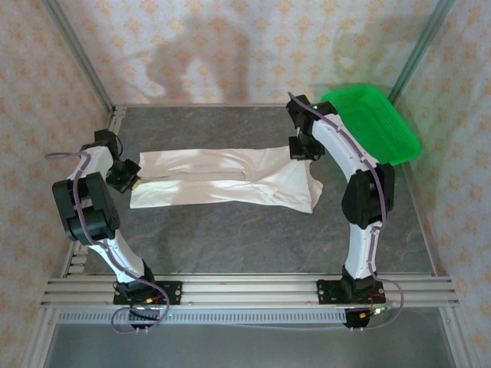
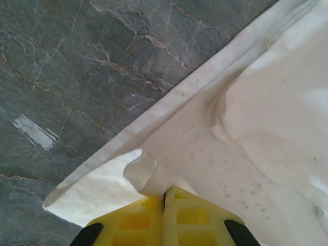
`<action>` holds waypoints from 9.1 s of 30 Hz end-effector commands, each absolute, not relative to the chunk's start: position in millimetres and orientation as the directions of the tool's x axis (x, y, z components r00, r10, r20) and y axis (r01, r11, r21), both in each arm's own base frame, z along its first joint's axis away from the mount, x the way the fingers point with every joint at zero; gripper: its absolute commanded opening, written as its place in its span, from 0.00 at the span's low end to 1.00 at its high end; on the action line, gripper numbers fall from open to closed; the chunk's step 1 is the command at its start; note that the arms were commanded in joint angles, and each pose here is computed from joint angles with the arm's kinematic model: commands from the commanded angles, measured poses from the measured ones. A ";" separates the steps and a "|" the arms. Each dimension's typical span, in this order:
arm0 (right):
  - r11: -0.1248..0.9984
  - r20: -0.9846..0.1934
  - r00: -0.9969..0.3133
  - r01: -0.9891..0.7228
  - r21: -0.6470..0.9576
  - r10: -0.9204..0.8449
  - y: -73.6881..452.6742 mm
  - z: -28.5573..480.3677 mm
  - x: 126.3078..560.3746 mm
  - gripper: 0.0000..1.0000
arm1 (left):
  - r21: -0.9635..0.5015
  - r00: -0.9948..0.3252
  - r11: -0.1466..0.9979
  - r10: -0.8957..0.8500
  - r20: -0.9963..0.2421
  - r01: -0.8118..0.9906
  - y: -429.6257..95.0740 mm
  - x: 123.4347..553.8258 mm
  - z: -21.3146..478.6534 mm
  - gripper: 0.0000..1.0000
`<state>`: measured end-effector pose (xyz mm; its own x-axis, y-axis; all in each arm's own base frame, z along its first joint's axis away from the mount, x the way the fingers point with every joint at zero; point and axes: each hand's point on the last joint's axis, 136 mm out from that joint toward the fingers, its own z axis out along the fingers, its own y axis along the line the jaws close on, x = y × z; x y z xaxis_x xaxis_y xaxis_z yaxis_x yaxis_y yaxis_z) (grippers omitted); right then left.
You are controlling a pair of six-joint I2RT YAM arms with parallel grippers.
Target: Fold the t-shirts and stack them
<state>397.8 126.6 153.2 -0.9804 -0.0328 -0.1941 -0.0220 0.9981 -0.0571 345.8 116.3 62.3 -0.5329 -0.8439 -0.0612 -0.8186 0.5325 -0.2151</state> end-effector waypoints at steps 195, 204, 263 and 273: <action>0.783 0.092 -0.897 0.425 0.454 0.433 180.7 47.9 334.4 0.14 | -0.322 -0.674 0.917 -0.393 -0.625 -0.237 -50.3 258.3 216.2 0.92; 0.775 0.092 -0.899 0.417 0.475 0.428 183.8 52.1 337.7 0.02 | -0.319 -0.681 0.917 -0.392 -0.618 -0.238 -50.5 257.3 212.5 0.92; 0.641 0.109 -0.939 0.303 0.705 0.325 272.8 64.4 454.3 0.32 | -0.317 -0.726 0.886 -0.461 -0.510 -0.340 -42.2 219.1 150.1 0.91; 0.580 -0.080 -0.942 0.132 0.804 0.326 277.4 149.1 469.1 0.50 | -0.319 -0.714 0.877 -0.478 -0.511 -0.359 -41.6 224.9 148.1 0.92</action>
<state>461.5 275.9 85.8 -0.9406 0.3331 0.0653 0.2646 0.5993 0.7555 225.2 -45.5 152.7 -0.7196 -0.4706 -0.5106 -0.3320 0.8790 -0.3423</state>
